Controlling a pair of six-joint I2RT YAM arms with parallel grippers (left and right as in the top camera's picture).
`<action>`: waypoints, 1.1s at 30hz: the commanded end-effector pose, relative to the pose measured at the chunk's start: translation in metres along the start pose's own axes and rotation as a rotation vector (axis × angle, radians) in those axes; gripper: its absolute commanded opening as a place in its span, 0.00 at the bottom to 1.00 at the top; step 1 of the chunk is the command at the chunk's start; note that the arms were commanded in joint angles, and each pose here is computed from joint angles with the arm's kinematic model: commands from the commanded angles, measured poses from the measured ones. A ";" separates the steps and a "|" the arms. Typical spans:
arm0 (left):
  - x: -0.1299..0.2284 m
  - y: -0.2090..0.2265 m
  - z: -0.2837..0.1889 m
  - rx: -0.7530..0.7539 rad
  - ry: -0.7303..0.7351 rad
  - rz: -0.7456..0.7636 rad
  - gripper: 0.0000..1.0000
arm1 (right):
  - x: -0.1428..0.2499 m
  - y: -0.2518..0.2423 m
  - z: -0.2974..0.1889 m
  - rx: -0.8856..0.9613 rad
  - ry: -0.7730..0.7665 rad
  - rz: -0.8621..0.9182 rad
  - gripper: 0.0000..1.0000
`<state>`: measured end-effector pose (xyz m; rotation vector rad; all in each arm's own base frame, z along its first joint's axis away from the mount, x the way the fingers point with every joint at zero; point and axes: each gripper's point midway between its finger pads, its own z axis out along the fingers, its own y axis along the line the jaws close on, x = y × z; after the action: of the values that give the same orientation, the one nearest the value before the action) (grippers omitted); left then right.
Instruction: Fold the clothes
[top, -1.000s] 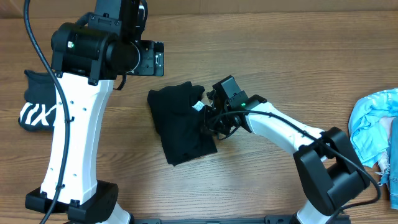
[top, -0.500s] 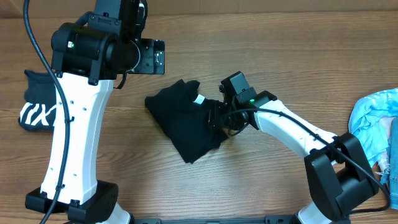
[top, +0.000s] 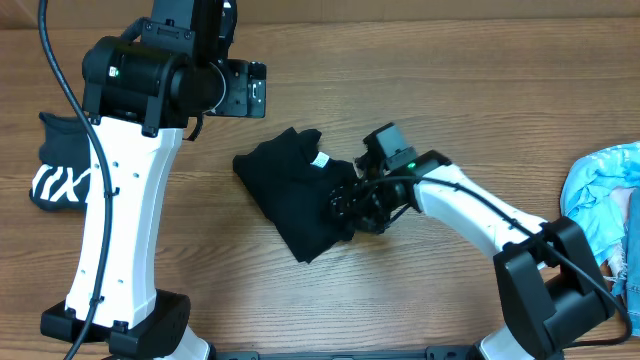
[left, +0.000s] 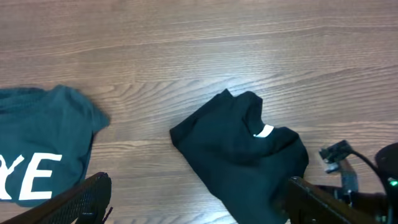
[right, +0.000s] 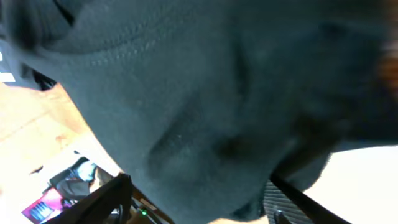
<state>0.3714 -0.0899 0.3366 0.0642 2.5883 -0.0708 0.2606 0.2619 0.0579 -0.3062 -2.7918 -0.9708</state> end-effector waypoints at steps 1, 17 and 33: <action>-0.001 0.001 -0.005 -0.007 -0.011 0.023 0.92 | -0.001 -0.004 0.001 0.011 -0.048 0.084 0.74; 0.000 0.001 -0.005 -0.008 -0.003 0.024 0.92 | -0.040 0.039 -0.006 -0.124 -0.238 -0.141 0.04; 0.026 0.001 0.016 -0.006 0.123 0.111 0.72 | -0.035 0.003 -0.066 0.051 -0.332 -0.283 0.58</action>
<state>0.3566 -0.0856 0.3270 0.0962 2.6602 -0.0417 0.2894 0.2254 0.0562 -0.1210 -3.1468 -0.8183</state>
